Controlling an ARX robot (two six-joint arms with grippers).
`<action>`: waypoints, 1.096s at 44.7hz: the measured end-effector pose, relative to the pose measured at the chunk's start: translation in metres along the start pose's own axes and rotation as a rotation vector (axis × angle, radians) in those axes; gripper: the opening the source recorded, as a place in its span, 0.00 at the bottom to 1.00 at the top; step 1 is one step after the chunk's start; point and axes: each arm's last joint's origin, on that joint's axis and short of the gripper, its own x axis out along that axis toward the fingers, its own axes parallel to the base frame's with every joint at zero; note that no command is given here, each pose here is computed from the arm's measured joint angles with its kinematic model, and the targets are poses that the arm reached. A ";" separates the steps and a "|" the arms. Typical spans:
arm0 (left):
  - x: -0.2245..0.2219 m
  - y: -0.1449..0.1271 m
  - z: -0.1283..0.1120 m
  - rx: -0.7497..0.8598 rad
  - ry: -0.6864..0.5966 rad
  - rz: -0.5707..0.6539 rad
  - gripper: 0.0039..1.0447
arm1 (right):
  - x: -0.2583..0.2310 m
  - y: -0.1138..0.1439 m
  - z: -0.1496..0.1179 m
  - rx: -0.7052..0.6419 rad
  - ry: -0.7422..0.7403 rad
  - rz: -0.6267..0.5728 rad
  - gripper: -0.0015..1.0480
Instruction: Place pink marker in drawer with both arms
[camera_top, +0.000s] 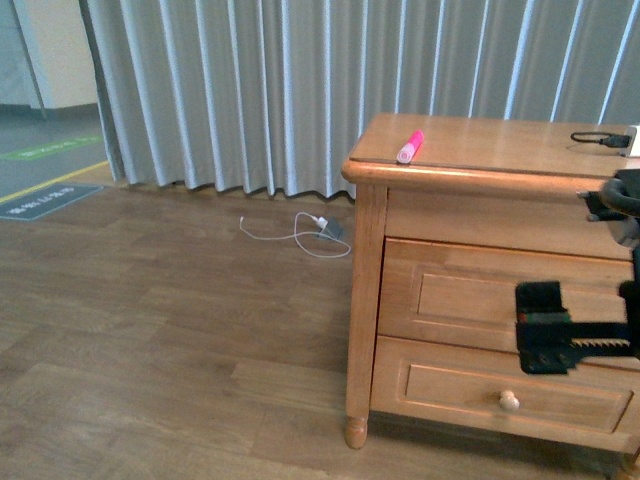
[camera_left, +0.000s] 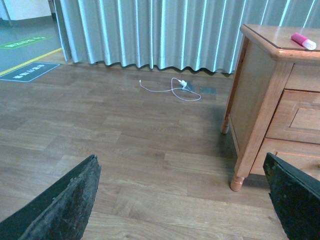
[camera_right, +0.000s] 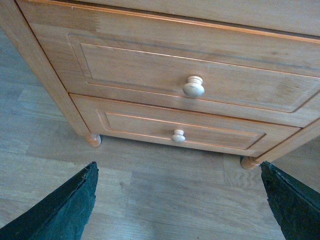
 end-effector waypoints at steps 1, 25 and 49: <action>0.000 0.000 0.000 0.000 0.000 0.000 0.94 | 0.009 0.002 0.002 0.006 0.007 -0.001 0.92; 0.000 0.000 0.000 0.000 0.000 0.000 0.94 | 0.137 0.011 0.019 0.098 0.020 -0.126 0.92; 0.000 0.000 0.000 0.000 0.000 0.000 0.94 | 0.158 -0.002 0.008 0.123 0.021 -0.140 0.92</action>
